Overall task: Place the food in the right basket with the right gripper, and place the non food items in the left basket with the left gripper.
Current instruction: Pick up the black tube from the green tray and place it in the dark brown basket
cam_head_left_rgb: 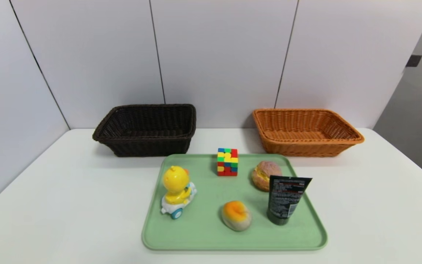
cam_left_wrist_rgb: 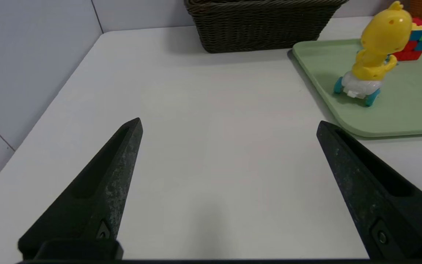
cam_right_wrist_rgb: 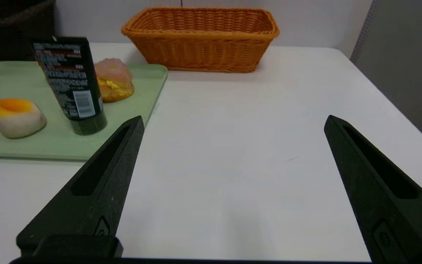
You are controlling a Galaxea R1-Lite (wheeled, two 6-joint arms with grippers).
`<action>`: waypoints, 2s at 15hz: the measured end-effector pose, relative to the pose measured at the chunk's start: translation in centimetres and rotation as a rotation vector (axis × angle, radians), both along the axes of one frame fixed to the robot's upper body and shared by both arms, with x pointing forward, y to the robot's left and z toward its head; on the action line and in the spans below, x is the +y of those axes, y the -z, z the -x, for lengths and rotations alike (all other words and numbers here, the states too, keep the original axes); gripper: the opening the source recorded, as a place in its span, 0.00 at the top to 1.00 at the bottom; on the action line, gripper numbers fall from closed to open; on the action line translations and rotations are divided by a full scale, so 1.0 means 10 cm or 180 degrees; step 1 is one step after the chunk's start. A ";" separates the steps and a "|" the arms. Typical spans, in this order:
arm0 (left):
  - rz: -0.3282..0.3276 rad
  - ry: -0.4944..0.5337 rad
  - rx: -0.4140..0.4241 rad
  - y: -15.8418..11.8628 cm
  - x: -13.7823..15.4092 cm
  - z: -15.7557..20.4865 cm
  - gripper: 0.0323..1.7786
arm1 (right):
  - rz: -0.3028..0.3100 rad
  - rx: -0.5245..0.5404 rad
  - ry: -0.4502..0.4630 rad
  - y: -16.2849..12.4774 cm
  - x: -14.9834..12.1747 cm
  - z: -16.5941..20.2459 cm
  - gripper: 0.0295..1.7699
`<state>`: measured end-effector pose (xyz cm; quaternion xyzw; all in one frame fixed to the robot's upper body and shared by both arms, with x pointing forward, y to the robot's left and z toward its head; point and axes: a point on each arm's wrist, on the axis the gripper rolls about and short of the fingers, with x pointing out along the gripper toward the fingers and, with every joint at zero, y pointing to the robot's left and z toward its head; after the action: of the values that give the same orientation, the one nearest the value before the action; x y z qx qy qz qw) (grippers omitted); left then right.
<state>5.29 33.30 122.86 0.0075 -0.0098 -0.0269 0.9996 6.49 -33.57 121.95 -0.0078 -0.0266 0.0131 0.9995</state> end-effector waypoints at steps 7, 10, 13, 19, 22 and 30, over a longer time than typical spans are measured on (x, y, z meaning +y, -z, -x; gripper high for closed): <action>0.0311 0.0198 0.0459 -1.05 -0.02 -0.30 0.05 | -0.0460 0.0154 -0.0055 -1.26 0.00 -0.44 0.04; 0.0379 0.0220 0.0621 -1.45 -0.02 -0.66 0.05 | -0.0555 0.0238 -0.0255 -1.72 0.03 -0.80 0.04; 0.0391 0.0221 0.0832 -1.70 -0.03 -1.02 0.05 | -0.0781 0.0456 -0.0432 -2.00 0.09 -1.14 0.04; 0.0379 0.0390 0.0976 -1.71 -0.08 -1.37 0.05 | -0.2094 0.2165 -0.0322 -1.78 0.31 -1.49 0.04; 0.0402 0.0385 0.1113 -1.66 -0.09 -1.44 0.05 | -0.1932 0.2589 -0.0350 -1.56 0.41 -1.55 0.04; 0.0432 0.0376 0.1342 -1.55 -0.10 -1.50 0.05 | -0.0410 0.2564 -0.1302 -0.98 0.35 -1.20 0.04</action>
<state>20.30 32.33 138.38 -0.0661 0.1971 -0.0856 0.9744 18.53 -30.05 131.77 0.0655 0.3625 0.2105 0.9055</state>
